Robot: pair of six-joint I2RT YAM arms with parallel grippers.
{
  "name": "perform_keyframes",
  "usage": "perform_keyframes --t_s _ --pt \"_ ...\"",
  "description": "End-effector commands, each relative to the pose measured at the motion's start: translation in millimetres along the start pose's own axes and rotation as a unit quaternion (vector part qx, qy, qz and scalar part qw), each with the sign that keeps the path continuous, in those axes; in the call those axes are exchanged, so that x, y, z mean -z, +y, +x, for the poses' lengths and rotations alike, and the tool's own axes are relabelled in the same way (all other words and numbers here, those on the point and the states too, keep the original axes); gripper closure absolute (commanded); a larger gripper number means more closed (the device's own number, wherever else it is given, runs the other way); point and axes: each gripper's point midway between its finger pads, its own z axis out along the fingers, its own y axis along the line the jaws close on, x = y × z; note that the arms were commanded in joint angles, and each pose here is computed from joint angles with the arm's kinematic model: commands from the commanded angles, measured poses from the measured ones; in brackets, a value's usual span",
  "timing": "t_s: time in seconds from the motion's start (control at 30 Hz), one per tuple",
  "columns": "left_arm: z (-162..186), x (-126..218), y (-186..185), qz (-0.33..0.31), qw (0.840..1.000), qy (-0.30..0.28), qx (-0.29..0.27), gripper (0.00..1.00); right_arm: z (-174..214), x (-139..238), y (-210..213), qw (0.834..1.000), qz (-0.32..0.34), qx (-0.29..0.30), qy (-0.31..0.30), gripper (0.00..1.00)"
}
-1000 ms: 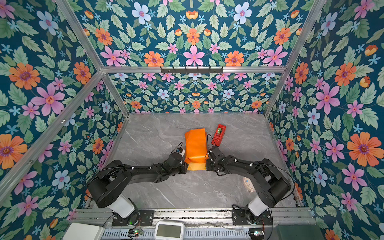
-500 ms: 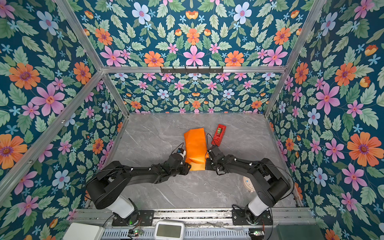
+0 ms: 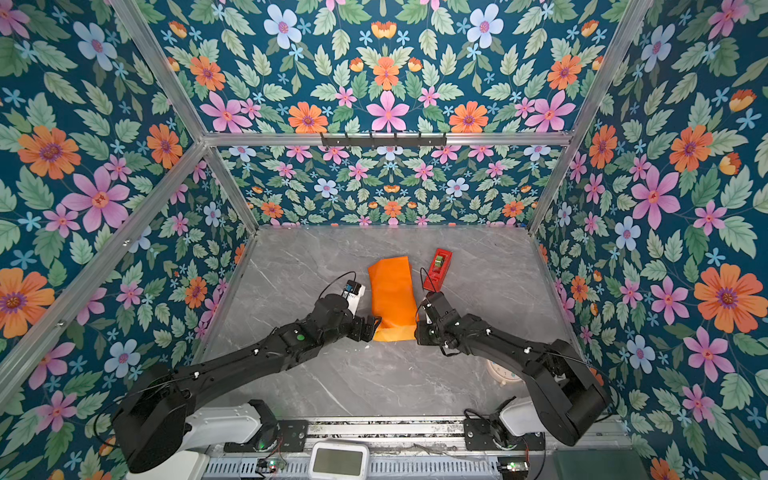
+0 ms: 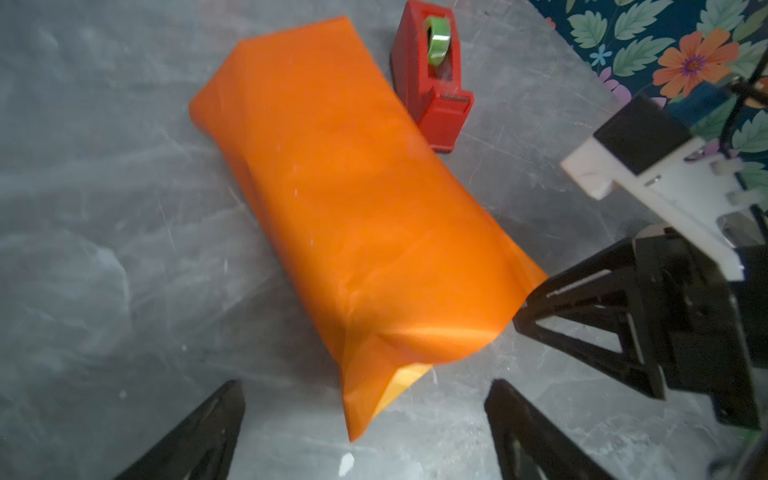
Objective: Wrap the gift box in paper
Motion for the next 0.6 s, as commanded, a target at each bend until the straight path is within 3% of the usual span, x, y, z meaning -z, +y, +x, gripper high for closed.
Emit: perform_keyframes --t_s 0.0,0.1,0.2,0.33,0.57 --pt "-11.9 -10.5 -8.4 0.012 0.988 -0.007 -0.156 0.10 13.1 8.7 -4.6 1.000 0.006 0.015 0.026 0.59" --pt "-19.6 -30.9 -15.2 0.020 0.970 -0.003 -0.240 0.09 13.3 16.2 -8.4 0.999 0.008 0.013 0.030 0.58" --pt "-17.5 -55.2 -17.1 0.024 0.952 0.037 -0.302 0.09 7.2 26.0 -14.9 1.000 0.007 0.003 0.022 0.57" --pt "-14.1 -73.4 -19.7 0.037 0.937 0.065 -0.341 0.08 -1.0 37.2 -19.0 1.000 -0.003 -0.009 0.002 0.55" --pt "7.4 -74.0 -21.6 0.074 0.920 0.079 -0.377 0.03 -5.8 35.8 -15.3 1.000 -0.013 -0.016 -0.004 0.55"
